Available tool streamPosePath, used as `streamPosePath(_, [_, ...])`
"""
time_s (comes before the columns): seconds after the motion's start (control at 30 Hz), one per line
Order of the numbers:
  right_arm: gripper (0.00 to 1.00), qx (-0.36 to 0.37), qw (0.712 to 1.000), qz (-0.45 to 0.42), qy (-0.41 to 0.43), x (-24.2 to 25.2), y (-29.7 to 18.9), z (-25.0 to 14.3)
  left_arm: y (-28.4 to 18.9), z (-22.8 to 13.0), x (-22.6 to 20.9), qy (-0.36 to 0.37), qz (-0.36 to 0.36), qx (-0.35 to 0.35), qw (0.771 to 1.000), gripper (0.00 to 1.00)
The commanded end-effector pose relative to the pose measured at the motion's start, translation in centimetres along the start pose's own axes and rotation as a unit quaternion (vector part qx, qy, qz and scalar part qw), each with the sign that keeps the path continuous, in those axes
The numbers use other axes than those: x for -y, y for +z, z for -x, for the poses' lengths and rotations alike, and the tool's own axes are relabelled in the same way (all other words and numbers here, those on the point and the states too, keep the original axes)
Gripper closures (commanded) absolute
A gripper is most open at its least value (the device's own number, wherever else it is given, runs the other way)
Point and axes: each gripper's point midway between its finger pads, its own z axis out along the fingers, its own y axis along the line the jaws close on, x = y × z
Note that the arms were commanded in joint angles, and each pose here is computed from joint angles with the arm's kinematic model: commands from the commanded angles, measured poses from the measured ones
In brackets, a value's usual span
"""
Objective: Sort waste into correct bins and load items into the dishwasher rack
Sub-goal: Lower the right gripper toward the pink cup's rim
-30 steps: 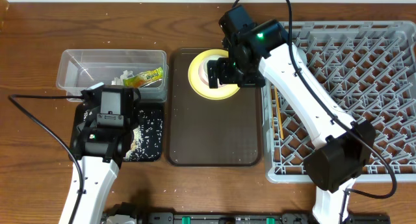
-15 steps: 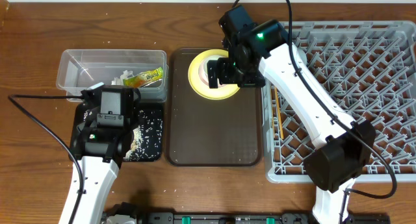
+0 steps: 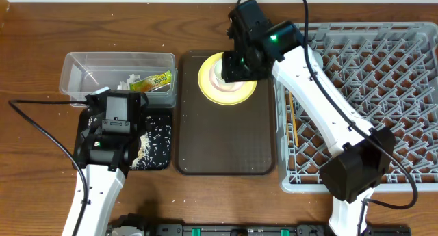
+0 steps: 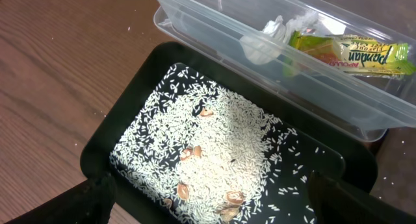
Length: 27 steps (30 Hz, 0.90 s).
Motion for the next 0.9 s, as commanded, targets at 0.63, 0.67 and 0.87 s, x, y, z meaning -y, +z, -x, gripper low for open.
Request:
streamPosePath(0.63, [0.74, 0.115, 0.977, -0.102, -0.148, -2.2, 4.8, 4.0, -0.3, 0.7, -0.3, -0.003, 0.006, 0.009, 1.0, 0.04])
streamPosePath(0.67, [0.74, 0.109, 0.977, -0.104, -0.151, -2.0, 5.4, 3.9, -0.3, 0.7, -0.3, -0.003, 0.006, 0.009, 1.0, 0.04])
streamPosePath(0.87, [0.77, 0.075, 0.976, -0.118, -0.167, -0.8, 8.8, 3.0, -0.3, 0.7, -0.3, -0.003, 0.006, 0.009, 1.0, 0.04])
